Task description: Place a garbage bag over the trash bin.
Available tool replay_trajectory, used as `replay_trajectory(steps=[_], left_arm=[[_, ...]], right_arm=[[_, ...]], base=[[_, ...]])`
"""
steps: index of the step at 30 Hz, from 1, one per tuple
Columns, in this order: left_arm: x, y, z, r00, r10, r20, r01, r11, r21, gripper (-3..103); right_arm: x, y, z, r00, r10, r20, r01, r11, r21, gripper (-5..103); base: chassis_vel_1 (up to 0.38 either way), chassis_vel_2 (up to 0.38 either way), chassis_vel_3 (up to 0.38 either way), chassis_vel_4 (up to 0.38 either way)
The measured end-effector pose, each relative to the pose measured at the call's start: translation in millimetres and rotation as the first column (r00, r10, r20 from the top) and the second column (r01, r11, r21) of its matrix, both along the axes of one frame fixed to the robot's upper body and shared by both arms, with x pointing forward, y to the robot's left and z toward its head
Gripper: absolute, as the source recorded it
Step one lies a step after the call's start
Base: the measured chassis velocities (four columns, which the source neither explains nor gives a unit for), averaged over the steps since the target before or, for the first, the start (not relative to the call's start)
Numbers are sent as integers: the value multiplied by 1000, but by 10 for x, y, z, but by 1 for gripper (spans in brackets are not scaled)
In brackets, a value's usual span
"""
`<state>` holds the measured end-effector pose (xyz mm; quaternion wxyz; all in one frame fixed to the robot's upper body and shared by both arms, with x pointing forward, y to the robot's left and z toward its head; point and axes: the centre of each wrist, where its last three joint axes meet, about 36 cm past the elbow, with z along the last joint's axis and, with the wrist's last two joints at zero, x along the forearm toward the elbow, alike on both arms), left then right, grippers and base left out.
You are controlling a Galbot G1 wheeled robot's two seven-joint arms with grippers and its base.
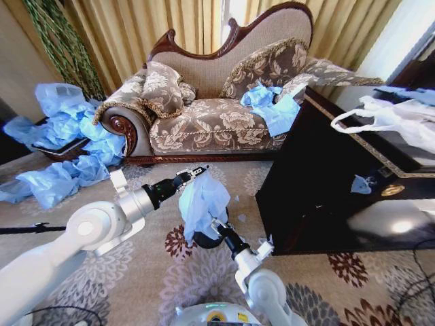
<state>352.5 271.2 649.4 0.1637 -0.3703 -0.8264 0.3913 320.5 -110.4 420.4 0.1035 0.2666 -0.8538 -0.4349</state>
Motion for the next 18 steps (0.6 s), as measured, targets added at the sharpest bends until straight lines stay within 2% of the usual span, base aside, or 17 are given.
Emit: replay_trajectory(steps=[6,7,9,10,13,14,16,17,18], left_arm=[[-4,21,63,1000,3,12,-3,1000,-6,0],[-3,23,71,1000,4,14,-4,1000,-7,0],[-2,25,80,1000,4,16,-4,1000,-7,0],[0,28,87,1000,5,17,-5,1000,-6,0],[6,38,98,1000,7,20,-7,1000,-4,0],[11,43,105,1000,9,23,-9,1000,-5,0],[14,47,110,1000,10,25,-10,1000,-7,0],[15,48,113,1000,10,27,-10,1000,-8,0],[15,49,113,1000,10,28,-10,1000,-9,0]], right_arm=[[125,-21,-3,1000,-13,8,14,1000,-7,97],[134,-22,-4,1000,-14,9,14,1000,-8,90],[141,-22,-7,1000,-14,10,14,1000,-9,90],[147,-20,-10,1000,-15,12,15,1000,-11,82],[153,-26,-8,1000,-20,16,20,1000,-13,82],[156,-36,-9,1000,-25,19,25,1000,-17,74],[160,-50,-10,999,-31,24,32,999,-24,74],[164,-64,-12,999,-37,28,38,999,-29,66],[168,-78,-13,998,-45,33,46,998,-34,66]], base=[[0,0,0,0],[0,0,0,0],[0,0,0,0],[0,0,0,0],[0,0,0,0],[0,0,0,0],[0,0,0,0],[0,0,0,0],[0,0,0,0]])
